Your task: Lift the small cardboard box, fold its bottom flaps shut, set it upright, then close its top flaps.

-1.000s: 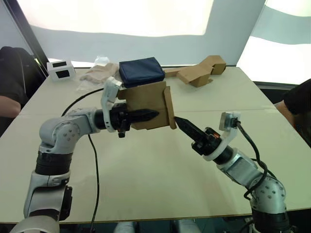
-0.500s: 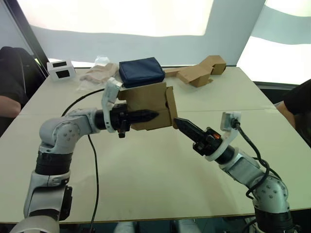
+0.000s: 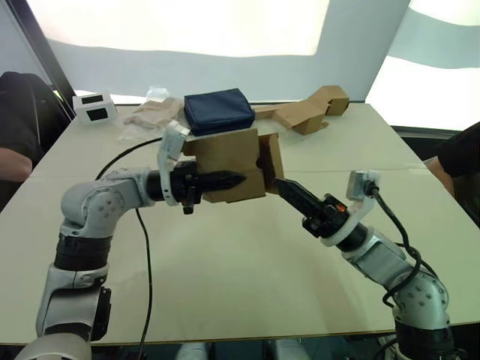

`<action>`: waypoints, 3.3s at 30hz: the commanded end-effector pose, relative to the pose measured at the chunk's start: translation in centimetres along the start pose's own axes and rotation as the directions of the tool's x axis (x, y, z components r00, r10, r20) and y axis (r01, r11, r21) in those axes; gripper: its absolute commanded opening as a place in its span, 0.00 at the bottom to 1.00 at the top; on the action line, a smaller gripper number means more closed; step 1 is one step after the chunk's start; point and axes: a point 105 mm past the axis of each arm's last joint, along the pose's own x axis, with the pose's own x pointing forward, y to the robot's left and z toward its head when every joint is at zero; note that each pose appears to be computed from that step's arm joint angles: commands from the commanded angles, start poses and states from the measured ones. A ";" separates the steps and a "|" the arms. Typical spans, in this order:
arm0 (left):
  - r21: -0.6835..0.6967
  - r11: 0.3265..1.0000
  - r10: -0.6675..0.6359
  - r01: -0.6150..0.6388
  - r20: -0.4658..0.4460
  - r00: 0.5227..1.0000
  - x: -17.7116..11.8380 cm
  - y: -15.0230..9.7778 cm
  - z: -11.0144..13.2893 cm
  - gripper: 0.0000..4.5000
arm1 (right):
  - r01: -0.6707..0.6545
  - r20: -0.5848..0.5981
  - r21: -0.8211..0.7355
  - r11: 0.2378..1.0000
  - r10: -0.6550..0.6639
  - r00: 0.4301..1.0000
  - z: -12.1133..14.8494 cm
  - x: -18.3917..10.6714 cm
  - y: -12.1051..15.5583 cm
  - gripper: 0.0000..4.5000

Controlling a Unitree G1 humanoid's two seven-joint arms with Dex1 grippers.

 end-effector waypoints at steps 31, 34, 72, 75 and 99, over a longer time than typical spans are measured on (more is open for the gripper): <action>0.076 0.997 -0.003 0.005 -0.030 1.000 0.9 -0.1 -0.1 0.00 | -0.025 -0.017 -0.130 0.991 0.023 1.000 0.2 1.9 1.7 0.13; 0.078 0.997 -0.003 0.005 -0.027 1.000 1.0 -0.1 -0.1 0.00 | -0.027 -0.014 -0.121 0.992 0.026 1.000 0.1 2.1 1.9 0.13; 0.059 0.998 0.000 -0.004 0.054 0.999 2.2 -0.3 0.6 0.00 | -0.107 -0.007 0.149 0.983 0.110 0.994 -1.4 2.4 3.5 0.13; 0.059 0.998 -0.001 -0.003 0.057 0.998 2.1 -0.4 0.7 0.00 | -0.079 0.029 0.136 0.987 0.076 0.997 -0.3 1.9 2.7 0.13; 0.046 0.999 -0.024 0.022 0.036 0.999 2.5 -0.8 0.2 0.00 | -0.036 -0.046 0.091 0.995 0.040 0.998 -1.8 2.6 2.0 0.00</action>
